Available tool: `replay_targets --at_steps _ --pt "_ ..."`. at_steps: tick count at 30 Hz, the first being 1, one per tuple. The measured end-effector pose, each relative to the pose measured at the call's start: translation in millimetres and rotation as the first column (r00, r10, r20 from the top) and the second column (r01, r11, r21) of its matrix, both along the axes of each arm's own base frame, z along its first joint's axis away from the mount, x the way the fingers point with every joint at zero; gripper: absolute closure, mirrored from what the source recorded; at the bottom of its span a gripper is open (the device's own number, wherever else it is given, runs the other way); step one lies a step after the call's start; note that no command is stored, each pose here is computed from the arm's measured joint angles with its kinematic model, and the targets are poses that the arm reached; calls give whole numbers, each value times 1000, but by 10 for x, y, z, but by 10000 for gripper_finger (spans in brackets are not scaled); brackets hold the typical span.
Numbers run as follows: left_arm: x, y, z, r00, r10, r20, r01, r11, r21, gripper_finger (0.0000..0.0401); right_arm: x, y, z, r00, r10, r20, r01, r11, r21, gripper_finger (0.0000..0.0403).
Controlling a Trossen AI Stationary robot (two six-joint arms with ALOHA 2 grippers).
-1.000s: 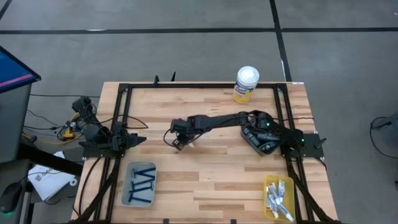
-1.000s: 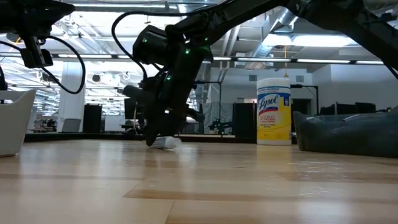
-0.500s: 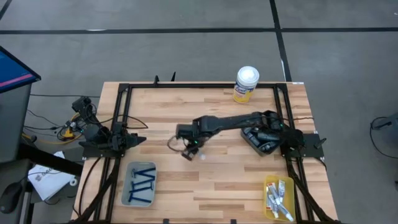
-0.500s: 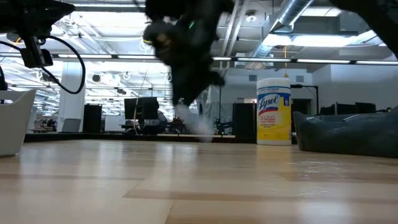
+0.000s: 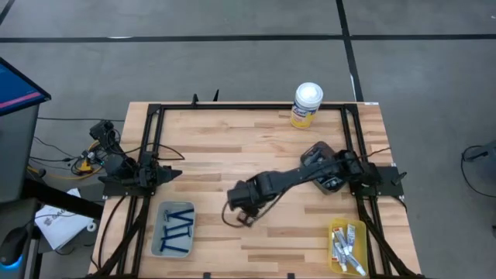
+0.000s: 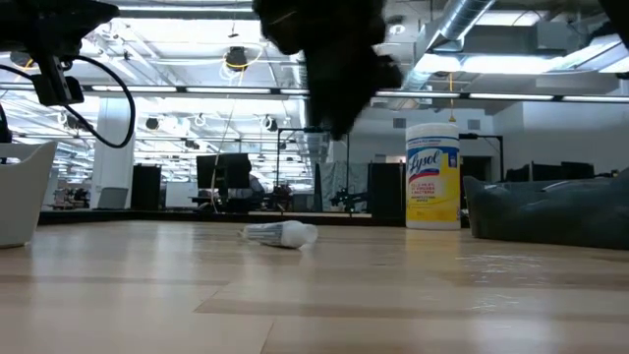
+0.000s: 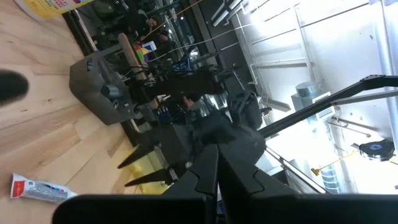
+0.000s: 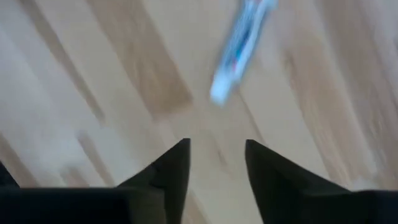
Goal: Pick & Place Travel size toiletries
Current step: Put the white toothpaste tube into the yellow bin
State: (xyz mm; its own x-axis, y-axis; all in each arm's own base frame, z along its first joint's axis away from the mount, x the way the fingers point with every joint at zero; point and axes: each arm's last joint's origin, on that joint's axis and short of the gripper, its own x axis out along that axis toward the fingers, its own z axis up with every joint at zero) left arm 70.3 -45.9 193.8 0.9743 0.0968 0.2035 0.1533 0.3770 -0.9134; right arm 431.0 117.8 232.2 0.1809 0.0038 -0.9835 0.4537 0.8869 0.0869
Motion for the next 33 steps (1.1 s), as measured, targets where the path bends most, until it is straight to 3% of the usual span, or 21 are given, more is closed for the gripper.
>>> replay_targets --at_steps 2,6,9,18,33 --pt "0 0 0 1000 0 0 0 1000 0 400 63 -65 9 997 -55 46 54 998 17 232" --pt "0 0 1 1000 0 0 0 1000 0 400 74 -207 -20 990 -140 21 139 990 20 179" --pt "0 0 1 1000 0 1 0 1000 -1 400 73 -243 -129 987 -158 4 158 987 30 163" --pt "0 0 1 1000 0 1 0 1000 -1 400 156 -252 -406 974 -213 77 204 972 115 179" --pt "0 0 1 1000 0 1 0 1000 -1 400 87 -213 -684 969 -238 67 229 966 122 183"
